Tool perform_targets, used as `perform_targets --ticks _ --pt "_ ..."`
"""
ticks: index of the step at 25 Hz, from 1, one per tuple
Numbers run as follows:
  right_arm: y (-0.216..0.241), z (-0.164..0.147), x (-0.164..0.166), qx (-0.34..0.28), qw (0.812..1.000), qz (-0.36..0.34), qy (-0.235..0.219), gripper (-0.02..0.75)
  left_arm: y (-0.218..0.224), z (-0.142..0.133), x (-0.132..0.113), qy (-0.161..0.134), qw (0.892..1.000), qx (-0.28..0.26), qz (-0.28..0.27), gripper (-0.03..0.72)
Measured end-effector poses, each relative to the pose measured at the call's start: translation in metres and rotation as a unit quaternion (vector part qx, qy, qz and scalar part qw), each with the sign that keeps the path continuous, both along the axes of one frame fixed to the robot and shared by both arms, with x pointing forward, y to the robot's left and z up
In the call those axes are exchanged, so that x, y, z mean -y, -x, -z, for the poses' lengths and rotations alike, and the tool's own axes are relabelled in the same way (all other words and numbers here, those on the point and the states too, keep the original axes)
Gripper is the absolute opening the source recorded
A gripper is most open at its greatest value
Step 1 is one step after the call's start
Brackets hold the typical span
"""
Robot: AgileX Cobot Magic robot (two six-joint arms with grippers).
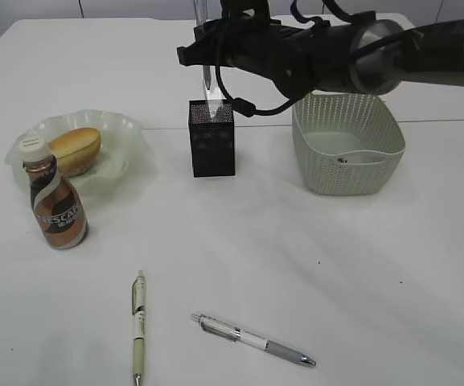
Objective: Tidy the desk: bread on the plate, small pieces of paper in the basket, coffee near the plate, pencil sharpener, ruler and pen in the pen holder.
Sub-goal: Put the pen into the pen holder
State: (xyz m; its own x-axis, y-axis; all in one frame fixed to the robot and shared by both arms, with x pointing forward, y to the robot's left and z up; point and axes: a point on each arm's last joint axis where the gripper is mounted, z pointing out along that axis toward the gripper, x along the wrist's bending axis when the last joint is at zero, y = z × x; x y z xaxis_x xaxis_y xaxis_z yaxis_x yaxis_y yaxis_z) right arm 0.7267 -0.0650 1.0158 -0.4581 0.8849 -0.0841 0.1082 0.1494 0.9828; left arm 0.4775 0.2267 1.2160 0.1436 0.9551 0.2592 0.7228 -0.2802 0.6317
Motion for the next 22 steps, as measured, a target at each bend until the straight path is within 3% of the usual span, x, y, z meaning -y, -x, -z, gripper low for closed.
perform_targets --ticks 7,22 --pt "-0.007 0.028 0.001 -0.017 1.000 0.002 0.011 0.079 0.000 0.000 0.000 -0.002 1.000 0.001 -0.001 0.368" --pt "-0.006 0.036 0.002 -0.052 0.998 0.006 0.031 0.106 -0.001 -0.001 -0.002 -0.010 1.000 0.005 -0.004 0.368"
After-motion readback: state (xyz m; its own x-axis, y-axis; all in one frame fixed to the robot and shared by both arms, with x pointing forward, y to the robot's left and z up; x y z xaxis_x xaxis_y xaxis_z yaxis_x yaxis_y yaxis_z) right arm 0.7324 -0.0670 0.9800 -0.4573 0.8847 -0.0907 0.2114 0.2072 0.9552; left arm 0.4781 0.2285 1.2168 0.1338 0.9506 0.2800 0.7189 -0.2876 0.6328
